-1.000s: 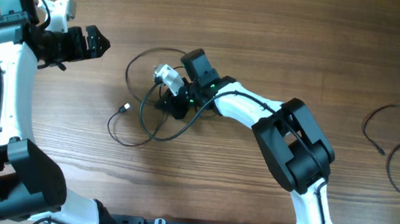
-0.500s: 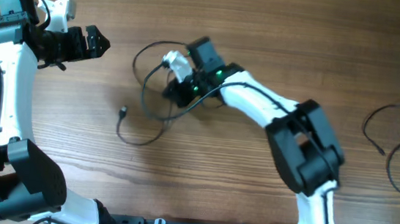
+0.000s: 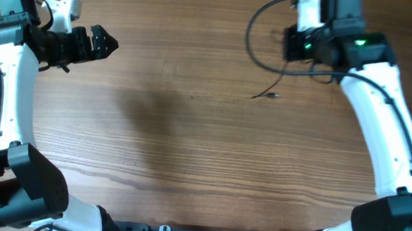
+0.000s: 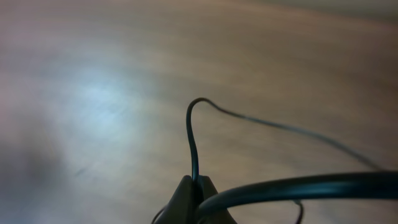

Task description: Untangle cables

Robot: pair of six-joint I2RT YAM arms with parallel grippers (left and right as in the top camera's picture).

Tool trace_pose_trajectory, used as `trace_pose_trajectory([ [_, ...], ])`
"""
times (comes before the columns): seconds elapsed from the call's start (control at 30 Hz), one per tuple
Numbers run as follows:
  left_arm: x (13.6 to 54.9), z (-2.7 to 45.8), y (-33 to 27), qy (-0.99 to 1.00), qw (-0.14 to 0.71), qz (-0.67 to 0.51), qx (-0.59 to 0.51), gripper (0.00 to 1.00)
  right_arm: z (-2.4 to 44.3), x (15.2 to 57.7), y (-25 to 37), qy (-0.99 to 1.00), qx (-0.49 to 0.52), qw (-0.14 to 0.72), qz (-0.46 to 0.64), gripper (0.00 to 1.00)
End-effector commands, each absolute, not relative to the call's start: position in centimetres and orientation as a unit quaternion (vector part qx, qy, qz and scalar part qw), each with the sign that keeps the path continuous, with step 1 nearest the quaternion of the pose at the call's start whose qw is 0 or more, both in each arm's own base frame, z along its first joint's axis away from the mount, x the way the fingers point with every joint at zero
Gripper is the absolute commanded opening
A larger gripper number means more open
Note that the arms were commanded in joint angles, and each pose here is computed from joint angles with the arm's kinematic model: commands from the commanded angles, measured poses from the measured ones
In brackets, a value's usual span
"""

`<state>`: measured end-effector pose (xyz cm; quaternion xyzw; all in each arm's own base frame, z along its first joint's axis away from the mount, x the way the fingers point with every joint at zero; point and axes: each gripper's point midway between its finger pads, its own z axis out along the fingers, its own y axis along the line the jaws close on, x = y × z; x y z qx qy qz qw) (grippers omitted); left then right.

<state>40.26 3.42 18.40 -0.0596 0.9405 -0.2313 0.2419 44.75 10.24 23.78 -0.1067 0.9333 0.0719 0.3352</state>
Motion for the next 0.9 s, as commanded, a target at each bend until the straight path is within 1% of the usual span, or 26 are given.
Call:
trace_pose_trajectory([
  [0.0,39.9,18.7,2.9,0.938,0.238,-0.245,-0.053,1.0,28.1,46.7,3.0,0.918,-0.028,0.395,0.0,0.04],
  [0.1,39.9,18.6,2.9,0.938,0.237,-0.246,-0.054,1.0,30.6,47.9,-3.4,0.898,0.041,0.437,-0.024,0.04],
  [0.2,39.7,18.6,2.6,0.939,0.233,-0.248,-0.052,1.0,33.4,49.1,-9.9,0.858,0.126,0.497,-0.038,0.04],
  [0.23,39.7,18.5,1.9,0.94,0.229,-0.25,-0.045,1.0,34.2,50.2,-11.7,0.841,0.132,0.523,-0.027,0.04],
  [0.27,39.7,18.5,1.6,0.94,0.228,-0.251,-0.041,1.0,34.3,50.8,-12.2,0.836,0.13,0.533,-0.018,0.04],
  [0.37,39.6,18.5,-0.3,0.941,0.218,-0.257,-0.021,1.0,33.4,53.9,-14.5,0.823,0.158,0.546,-0.014,0.04],
  [0.47,38.6,18.7,-3.6,0.938,0.195,-0.288,0.008,1.0,30.0,57.3,-18.2,0.835,0.165,0.519,-0.077,0.04],
  [0.5,38.3,18.9,-4.6,0.936,0.188,-0.297,0.016,1.0,29.3,57.7,-19.0,0.839,0.167,0.51,-0.09,0.04],
  [0.53,38.0,19.1,-5.7,0.934,0.183,-0.307,0.028,1.0,27.8,58.1,-21.1,0.845,0.175,0.491,-0.121,0.04],
  [0.6,37.6,19.5,-7.9,0.928,0.177,-0.323,0.054,1.0,25.6,57.5,-25.6,0.849,0.194,0.459,-0.177,0.04],
  [0.67,37.2,19.6,-9.3,0.926,0.172,-0.328,0.07,1.0,24.4,56.3,-28.6,0.847,0.219,0.444,-0.192,0.04],
  [0.77,36.5,19.7,-11.2,0.922,0.158,-0.341,0.087,1.0,22.8,51.8,-36.1,0.836,0.286,0.417,-0.21,0.04],
  [0.87,36.2,19.7,-12.3,0.921,0.153,-0.344,0.101,1.0,22.1,47.6,-41.4,0.827,0.331,0.415,-0.183,0.04],
])
